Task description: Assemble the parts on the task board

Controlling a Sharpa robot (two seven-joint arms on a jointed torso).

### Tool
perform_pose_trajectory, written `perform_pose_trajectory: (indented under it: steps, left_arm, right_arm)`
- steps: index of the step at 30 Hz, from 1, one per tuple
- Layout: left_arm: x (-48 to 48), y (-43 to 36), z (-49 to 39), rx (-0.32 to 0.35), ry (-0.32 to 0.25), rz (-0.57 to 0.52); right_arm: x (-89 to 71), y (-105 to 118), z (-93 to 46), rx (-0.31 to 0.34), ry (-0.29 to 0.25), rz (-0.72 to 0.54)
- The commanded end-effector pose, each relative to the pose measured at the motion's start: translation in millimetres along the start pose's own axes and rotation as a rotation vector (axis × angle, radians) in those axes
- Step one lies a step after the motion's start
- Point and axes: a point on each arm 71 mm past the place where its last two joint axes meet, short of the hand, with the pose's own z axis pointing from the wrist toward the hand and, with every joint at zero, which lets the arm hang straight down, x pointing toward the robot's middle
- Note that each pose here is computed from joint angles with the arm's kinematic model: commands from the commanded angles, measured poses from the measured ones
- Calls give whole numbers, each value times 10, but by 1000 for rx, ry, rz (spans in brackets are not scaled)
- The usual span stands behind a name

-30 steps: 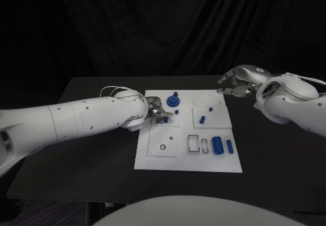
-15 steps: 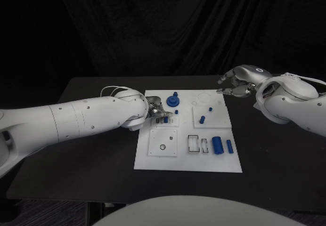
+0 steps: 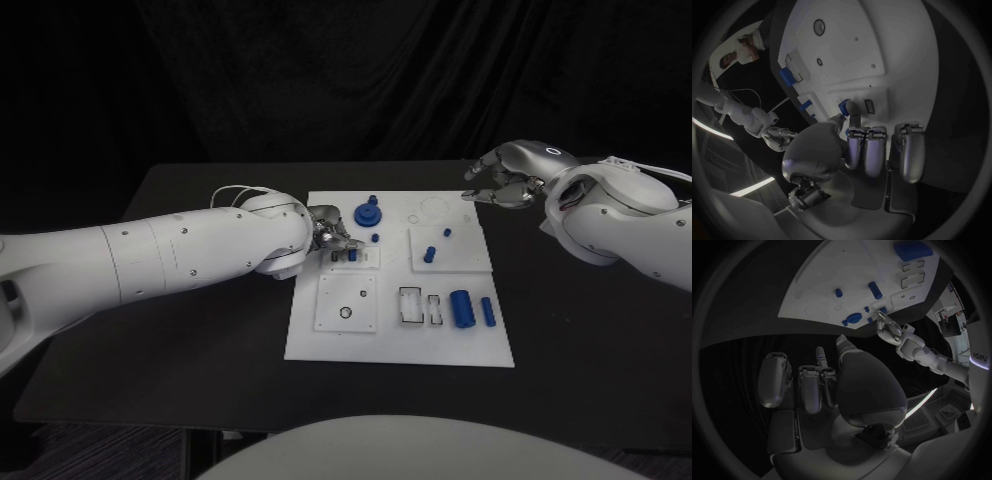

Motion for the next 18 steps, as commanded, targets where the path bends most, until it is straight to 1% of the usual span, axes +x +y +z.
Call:
perform_pose_trajectory:
  steps: [1, 4, 7, 8, 9, 10, 13, 15, 18]
  left_arm:
    - [-9, 3, -38, 37, -65, -39]
    - [-43, 15, -99, 65, -106, -43]
    - [-145, 7, -188, 98, -166, -24]
    - [-202, -5, -219, 110, -189, -11]
    - [-240, -12, -238, 116, -201, -1]
    - [-304, -24, -268, 122, -220, 18]
    - [-464, -32, -332, 122, -245, 62]
    - [-559, -13, -357, 111, -247, 87]
    - [-679, 30, -353, 100, -249, 108]
  right_arm:
    - [13, -23, -14, 20, 5, 4]
    - [7, -29, -22, 19, -1, 6]
    - [-4, -38, -36, 16, -14, 8]
    - [-10, -41, -42, 14, -20, 9]
    - [-14, -43, -47, 13, -24, 10]
    - [-20, -46, -54, 10, -30, 11]
    - [-31, -49, -68, 6, -42, 14]
    - [-36, -49, -75, 5, -47, 15]
    - [-40, -49, -80, 4, -51, 16]
